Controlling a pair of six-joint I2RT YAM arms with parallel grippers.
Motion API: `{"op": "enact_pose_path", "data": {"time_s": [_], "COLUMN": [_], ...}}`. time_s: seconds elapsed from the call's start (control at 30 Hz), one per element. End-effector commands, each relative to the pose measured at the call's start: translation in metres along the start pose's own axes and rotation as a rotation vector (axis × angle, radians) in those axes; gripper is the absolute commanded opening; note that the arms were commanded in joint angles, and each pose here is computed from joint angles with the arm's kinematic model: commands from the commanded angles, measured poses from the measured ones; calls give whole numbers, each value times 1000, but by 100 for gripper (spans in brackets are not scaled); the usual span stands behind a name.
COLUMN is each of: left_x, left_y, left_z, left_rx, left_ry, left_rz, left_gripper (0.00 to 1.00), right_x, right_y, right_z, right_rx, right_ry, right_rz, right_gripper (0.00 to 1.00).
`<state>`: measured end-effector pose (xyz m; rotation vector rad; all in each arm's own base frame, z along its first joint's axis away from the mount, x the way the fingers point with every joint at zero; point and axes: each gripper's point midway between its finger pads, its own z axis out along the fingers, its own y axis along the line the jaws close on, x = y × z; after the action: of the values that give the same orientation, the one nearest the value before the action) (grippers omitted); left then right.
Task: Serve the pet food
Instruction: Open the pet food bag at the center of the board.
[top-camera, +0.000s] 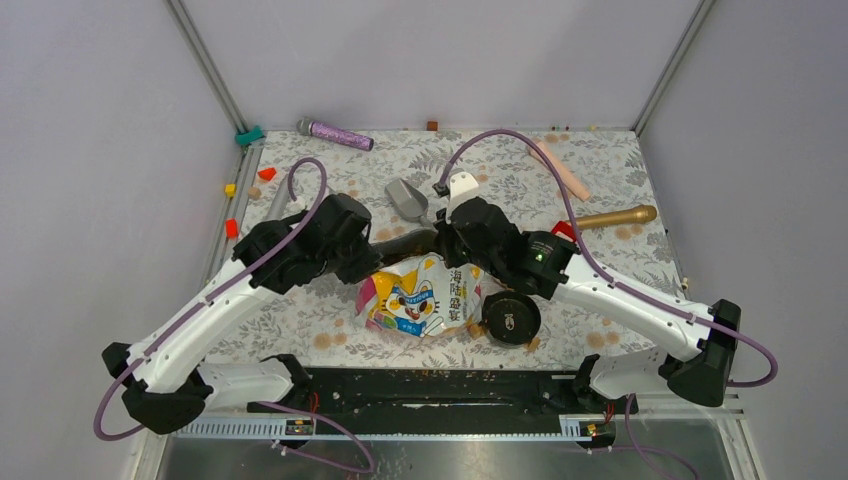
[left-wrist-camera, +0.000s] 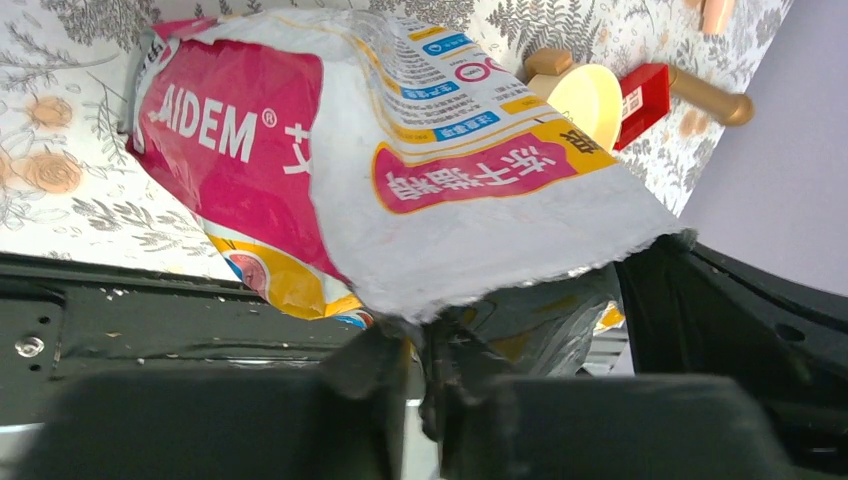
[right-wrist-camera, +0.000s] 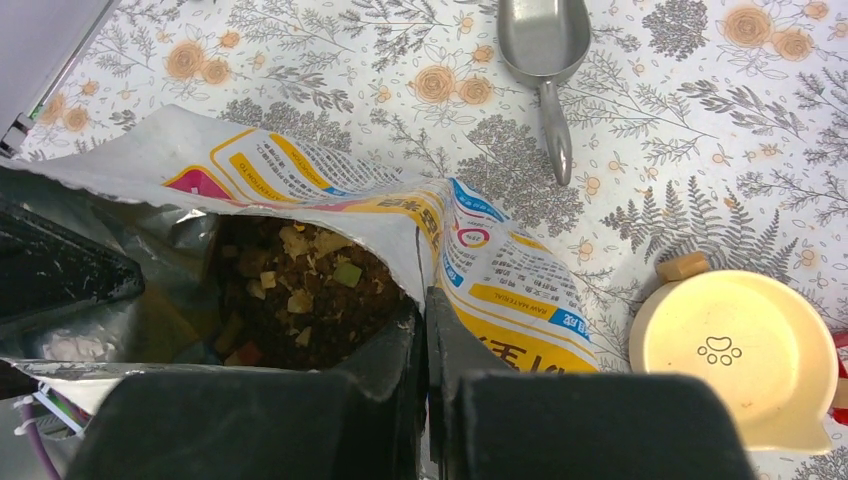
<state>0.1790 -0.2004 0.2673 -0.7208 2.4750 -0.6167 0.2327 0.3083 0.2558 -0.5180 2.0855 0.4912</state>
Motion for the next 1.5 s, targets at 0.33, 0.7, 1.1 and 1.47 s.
{"op": "enact_pose_path", "data": {"time_s": [0.33,0.7,1.1,1.47], "left_x": [-64,-157,-175,-81], "left_y": [9,-43,-69,-21], "left_z": [-6,16,12,13], "left_rx": [-12,18,4,-94], "left_ry": [-195,-297,-235,-139], "left_rz": [193,433,655,383], "left_gripper": [0,0,10,92], "right_x": [-42,-17,-32,-46], "right_y": [-40,-6,-6,10], "right_z": [-43,-74,-67,-52], "right_rx": [128,-182,-163,-174], "right_ry": [-97,28,-105,-191], "right_rz": [-103,-59,125,183], "right_gripper": [0,0,0,0]}}
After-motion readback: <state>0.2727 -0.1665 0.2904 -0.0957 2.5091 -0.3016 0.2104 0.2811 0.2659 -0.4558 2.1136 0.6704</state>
